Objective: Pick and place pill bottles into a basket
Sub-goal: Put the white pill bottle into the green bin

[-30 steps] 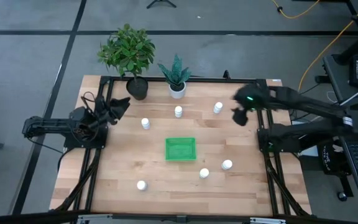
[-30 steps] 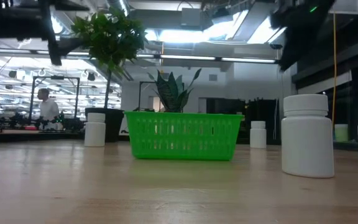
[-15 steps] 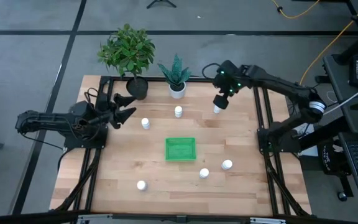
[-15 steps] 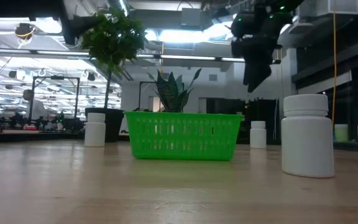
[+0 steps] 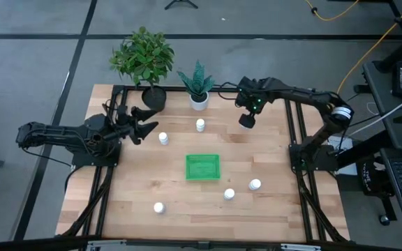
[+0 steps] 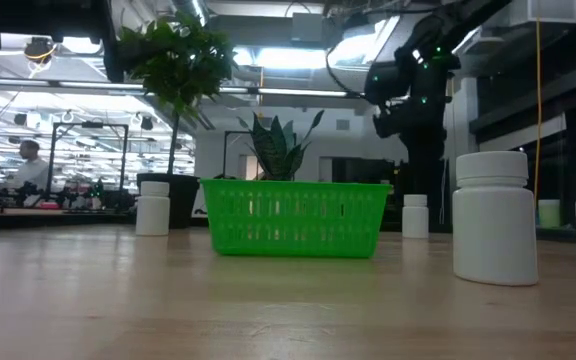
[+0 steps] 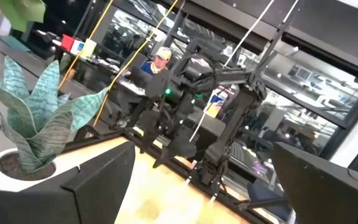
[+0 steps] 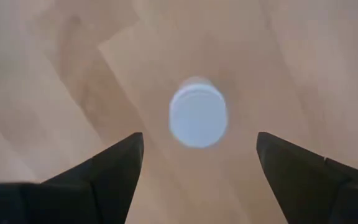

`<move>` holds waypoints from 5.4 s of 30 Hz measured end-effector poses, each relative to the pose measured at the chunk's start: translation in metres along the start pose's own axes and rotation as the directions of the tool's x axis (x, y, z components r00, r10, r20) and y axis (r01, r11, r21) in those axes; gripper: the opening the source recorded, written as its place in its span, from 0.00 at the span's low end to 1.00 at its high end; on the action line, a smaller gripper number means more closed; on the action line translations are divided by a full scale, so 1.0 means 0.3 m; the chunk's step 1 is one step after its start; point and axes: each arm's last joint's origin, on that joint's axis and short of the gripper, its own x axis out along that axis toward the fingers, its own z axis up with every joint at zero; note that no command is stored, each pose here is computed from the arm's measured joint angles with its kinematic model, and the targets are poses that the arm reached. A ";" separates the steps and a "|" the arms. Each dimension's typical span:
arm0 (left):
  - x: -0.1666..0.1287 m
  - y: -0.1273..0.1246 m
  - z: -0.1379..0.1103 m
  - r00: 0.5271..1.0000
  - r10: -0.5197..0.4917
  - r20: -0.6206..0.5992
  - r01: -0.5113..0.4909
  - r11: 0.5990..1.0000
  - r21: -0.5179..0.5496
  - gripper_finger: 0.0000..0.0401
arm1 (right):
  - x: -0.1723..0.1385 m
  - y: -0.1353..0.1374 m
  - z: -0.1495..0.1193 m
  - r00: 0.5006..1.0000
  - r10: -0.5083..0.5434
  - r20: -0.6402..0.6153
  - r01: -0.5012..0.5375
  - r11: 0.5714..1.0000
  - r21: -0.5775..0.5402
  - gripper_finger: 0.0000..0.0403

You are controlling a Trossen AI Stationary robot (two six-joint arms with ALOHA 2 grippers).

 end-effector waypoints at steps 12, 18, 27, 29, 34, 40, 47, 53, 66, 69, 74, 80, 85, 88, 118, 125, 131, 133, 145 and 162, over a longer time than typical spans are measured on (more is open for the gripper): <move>0.000 0.000 0.005 1.000 0.017 0.025 -0.017 1.000 -0.020 0.92 | 0.090 -0.005 0.004 1.000 0.027 -0.006 -0.027 1.000 -0.009 0.78; 0.000 0.000 0.010 0.998 0.032 0.045 -0.031 0.999 -0.021 0.92 | 0.128 -0.008 0.017 0.999 0.037 -0.023 -0.038 0.999 -0.029 0.78; 0.000 0.000 0.011 0.998 0.031 0.048 -0.030 0.999 -0.010 0.92 | 0.143 -0.009 0.018 0.998 0.041 -0.040 -0.042 0.999 -0.028 0.68; 0.000 0.000 0.011 0.998 0.031 0.048 -0.031 1.000 -0.004 0.92 | 0.143 -0.008 0.016 0.998 0.046 -0.044 -0.048 0.999 -0.027 0.63; 0.000 0.000 0.011 0.998 0.031 0.048 -0.031 1.000 -0.002 0.92 | 0.143 -0.008 0.016 0.998 0.053 -0.045 -0.054 0.998 -0.027 0.48; 0.000 0.005 0.005 0.997 0.065 0.039 -0.066 0.997 0.039 0.92 | 0.139 0.000 0.017 0.995 0.088 -0.039 -0.089 0.996 -0.024 0.41; -0.004 0.041 -0.038 0.971 0.234 -0.045 -0.228 0.967 0.114 0.92 | 0.054 0.103 0.044 0.985 0.171 0.011 -0.168 0.977 -0.128 0.41; -0.011 0.059 -0.063 0.948 0.301 -0.102 -0.283 0.946 0.158 0.92 | -0.145 0.264 0.086 0.961 0.223 0.166 -0.167 0.940 -0.297 0.40; -0.012 0.060 -0.072 0.948 0.283 -0.143 -0.250 0.945 0.209 0.92 | -0.283 0.649 0.092 0.946 0.242 0.216 -0.116 0.875 -0.470 0.40; -0.013 0.061 -0.077 0.948 0.267 -0.172 -0.224 0.946 0.234 0.92 | -0.222 0.717 0.085 0.958 0.236 0.163 -0.136 0.875 -0.465 0.40; -0.016 0.061 -0.087 0.945 0.238 -0.223 -0.183 0.953 0.243 0.92 | -0.128 0.820 0.074 0.967 0.234 0.103 -0.162 0.871 -0.463 0.38; -0.016 0.059 -0.091 0.945 0.207 -0.252 -0.147 0.960 0.236 0.92 | -0.028 0.886 0.083 0.969 0.241 0.061 -0.186 0.867 -0.463 0.38; -0.016 0.056 -0.092 0.947 0.177 -0.268 -0.118 0.968 0.220 0.92 | -0.020 0.878 0.102 0.963 0.257 0.078 -0.195 0.869 -0.455 0.38; -0.015 0.055 -0.091 0.948 0.173 -0.267 -0.116 0.970 0.216 0.92 | -0.019 0.857 0.115 0.961 0.268 0.072 -0.205 0.862 -0.464 0.38; -0.019 0.060 -0.101 0.936 0.182 -0.301 -0.096 0.955 0.279 0.92 | -0.191 0.610 0.303 0.901 0.409 0.146 -0.316 0.848 -0.426 0.39; -0.026 0.078 -0.109 0.914 0.292 -0.282 -0.189 0.920 0.343 0.92 | -0.112 0.726 0.219 0.961 0.261 0.087 -0.201 0.883 -0.425 0.39; -0.028 0.083 -0.110 0.907 0.325 -0.267 -0.232 0.916 0.327 0.92 | -0.079 0.794 0.168 0.970 0.235 0.067 -0.185 0.885 -0.428 0.39; -0.028 0.083 -0.110 0.907 0.325 -0.267 -0.233 0.917 0.325 0.92 | -0.065 0.800 0.160 0.971 0.230 0.061 -0.185 0.892 -0.412 0.39; -0.026 0.076 -0.111 0.914 0.271 -0.301 -0.150 0.916 0.371 0.92 | 0.089 0.775 0.112 0.978 0.205 0.025 -0.188 0.934 -0.304 0.39; -0.026 0.074 -0.109 0.916 0.266 -0.301 -0.147 0.919 0.365 0.92 | 0.117 0.769 0.104 0.979 0.204 0.024 -0.193 0.954 -0.229 0.57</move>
